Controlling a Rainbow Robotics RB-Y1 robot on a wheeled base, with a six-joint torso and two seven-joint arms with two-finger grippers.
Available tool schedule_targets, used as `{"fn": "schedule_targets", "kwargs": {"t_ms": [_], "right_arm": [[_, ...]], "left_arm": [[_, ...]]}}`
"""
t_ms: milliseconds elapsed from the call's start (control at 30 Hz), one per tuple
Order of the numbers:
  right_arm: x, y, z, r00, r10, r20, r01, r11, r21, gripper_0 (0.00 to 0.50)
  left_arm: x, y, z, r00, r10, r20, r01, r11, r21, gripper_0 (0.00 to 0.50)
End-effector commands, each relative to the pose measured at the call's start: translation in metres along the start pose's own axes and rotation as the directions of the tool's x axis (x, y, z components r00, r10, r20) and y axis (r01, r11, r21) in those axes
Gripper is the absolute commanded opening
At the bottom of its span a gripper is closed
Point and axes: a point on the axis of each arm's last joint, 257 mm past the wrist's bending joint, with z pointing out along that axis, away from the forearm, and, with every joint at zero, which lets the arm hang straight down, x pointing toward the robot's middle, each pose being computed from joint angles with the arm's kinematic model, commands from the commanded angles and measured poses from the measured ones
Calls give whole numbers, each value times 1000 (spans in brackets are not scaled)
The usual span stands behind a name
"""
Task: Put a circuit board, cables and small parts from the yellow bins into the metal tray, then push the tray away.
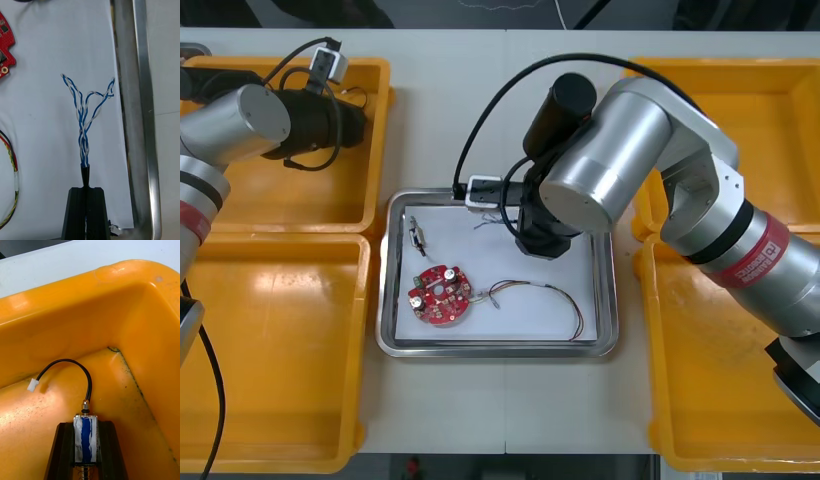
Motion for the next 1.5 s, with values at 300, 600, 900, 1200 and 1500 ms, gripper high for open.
{"fn": "schedule_targets", "kwargs": {"t_ms": [300,600,900,1200,1500], "right_arm": [[23,9,42,992,-99,-84,100,995,10,0],[18,3,37,995,-78,-65,80,997,21,500],[13,-3,25,998,-58,-33,58,998,3,500],[17,-4,-37,996,20,-82,-24,999,-41,500],[20,-48,-98,965,261,24,-262,964,51,500]], "left_arm": [[-27,-13,-12,994,106,4,-106,990,88,0],[-18,20,-38,992,87,-89,-79,993,86,0],[-16,46,-68,981,56,-184,-51,998,33,0],[-15,27,-109,964,-16,-264,5,999,-42,0],[-13,-40,-153,941,-117,-318,106,993,-52,0]]}}
